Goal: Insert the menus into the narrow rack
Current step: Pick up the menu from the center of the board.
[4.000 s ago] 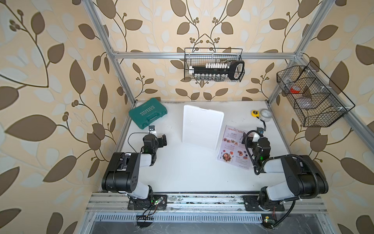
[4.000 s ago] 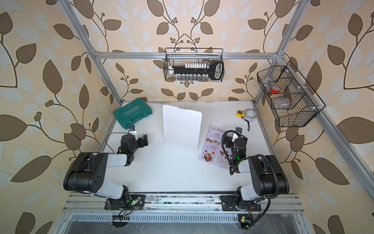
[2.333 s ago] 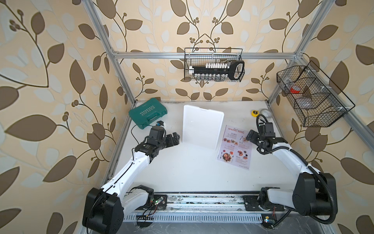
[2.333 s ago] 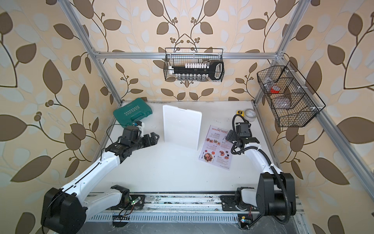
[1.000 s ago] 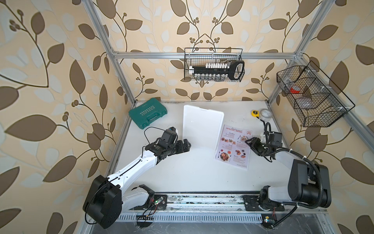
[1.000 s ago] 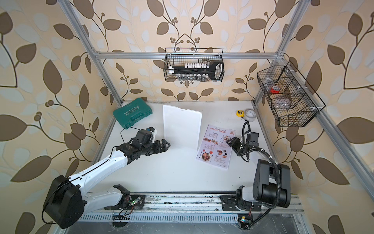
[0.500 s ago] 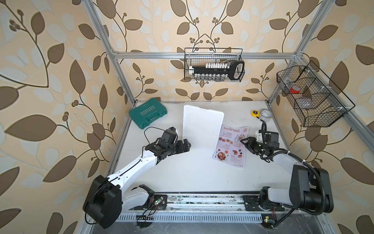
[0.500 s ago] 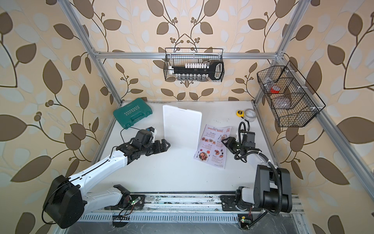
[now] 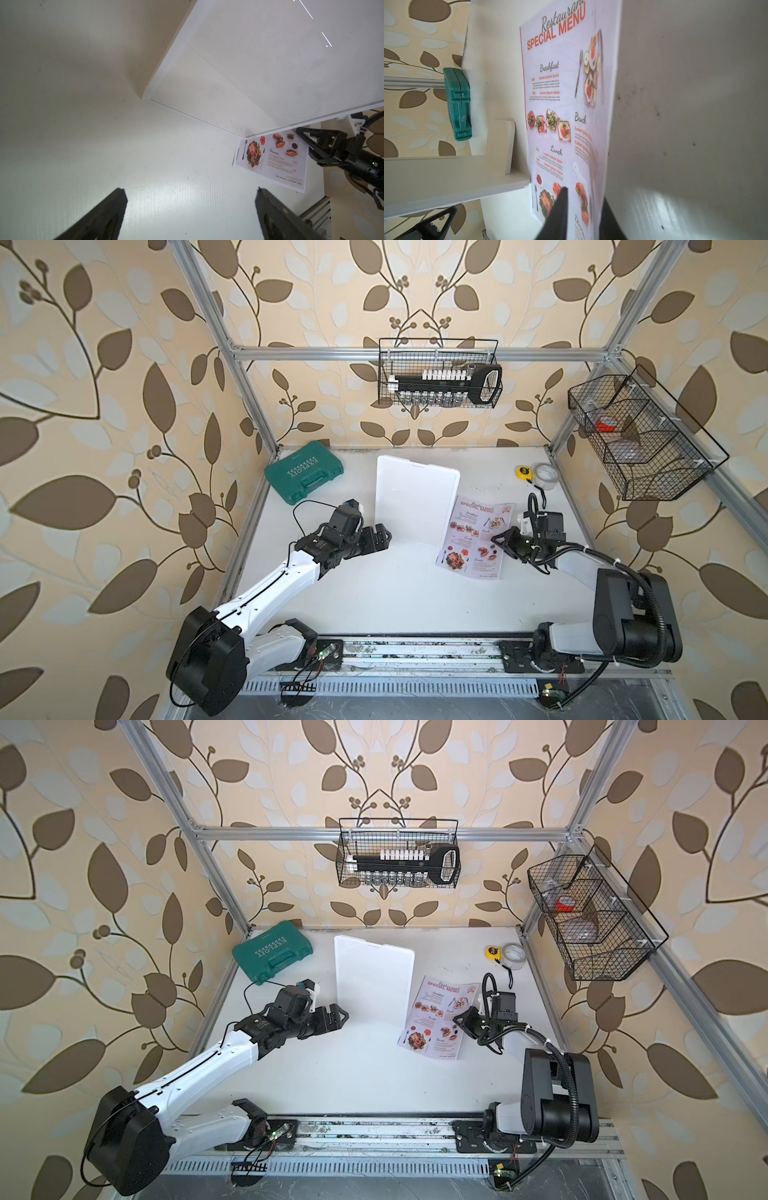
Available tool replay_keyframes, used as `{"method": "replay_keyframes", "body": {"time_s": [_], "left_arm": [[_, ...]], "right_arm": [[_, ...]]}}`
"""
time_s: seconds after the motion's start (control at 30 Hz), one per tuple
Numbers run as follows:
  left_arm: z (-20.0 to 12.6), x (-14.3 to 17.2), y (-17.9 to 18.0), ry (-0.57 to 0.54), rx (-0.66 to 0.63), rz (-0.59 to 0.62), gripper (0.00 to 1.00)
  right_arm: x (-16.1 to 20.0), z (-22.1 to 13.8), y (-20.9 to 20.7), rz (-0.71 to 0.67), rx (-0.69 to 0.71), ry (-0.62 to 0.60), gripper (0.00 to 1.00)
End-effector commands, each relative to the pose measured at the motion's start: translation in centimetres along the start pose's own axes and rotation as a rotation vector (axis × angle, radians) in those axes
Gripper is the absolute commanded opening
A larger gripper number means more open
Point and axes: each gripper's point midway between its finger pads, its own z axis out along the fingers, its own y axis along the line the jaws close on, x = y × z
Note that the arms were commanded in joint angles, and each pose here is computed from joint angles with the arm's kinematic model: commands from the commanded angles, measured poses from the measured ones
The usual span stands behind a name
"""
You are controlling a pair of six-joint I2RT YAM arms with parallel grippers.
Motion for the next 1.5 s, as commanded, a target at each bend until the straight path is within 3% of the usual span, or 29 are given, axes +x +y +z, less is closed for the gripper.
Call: {"method": "replay_keyframes", "body": {"time_s": [0.0,0.2,0.5,0.63,0.97,1.13,1.47], "left_arm": [[-2.1,-2.5,-1.5,-0.086,0.007,0.015,0.99],[-4.6,-5.1,-3.8,-0.144,0.024,0.033,0.99],[-10.5,-12.0,-10.8,-0.303,0.16,0.1,0.99],[-11.8,-14.7,-13.7,-0.292,0.246,0.108,0.99],[-13.7,-20.5,-19.2,-0.287,0.493,0.093,0.99],[-12.8,-21.9,-21.1,-0.247,0.608,0.034,0.99],[-13.2,-23.8,-23.8,-0.222,0.799,-0.12,0.99]], "right_arm": [[-0.8,-1.0,1.5,-0.031,-0.018,-0.014,0.04],[-2.8,-5.1,4.9,-0.095,-0.012,-0.089,0.0],[-8.7,-14.8,14.6,-0.215,-0.107,-0.322,0.0],[-11.1,-18.5,19.6,-0.275,-0.196,-0.396,0.0],[-15.1,-26.7,32.8,-0.455,-0.572,-0.587,0.0],[-16.3,-28.0,37.7,-0.527,-0.695,-0.673,0.0],[-15.2,-24.7,43.8,-0.541,-0.844,-0.725,0.0]]}}
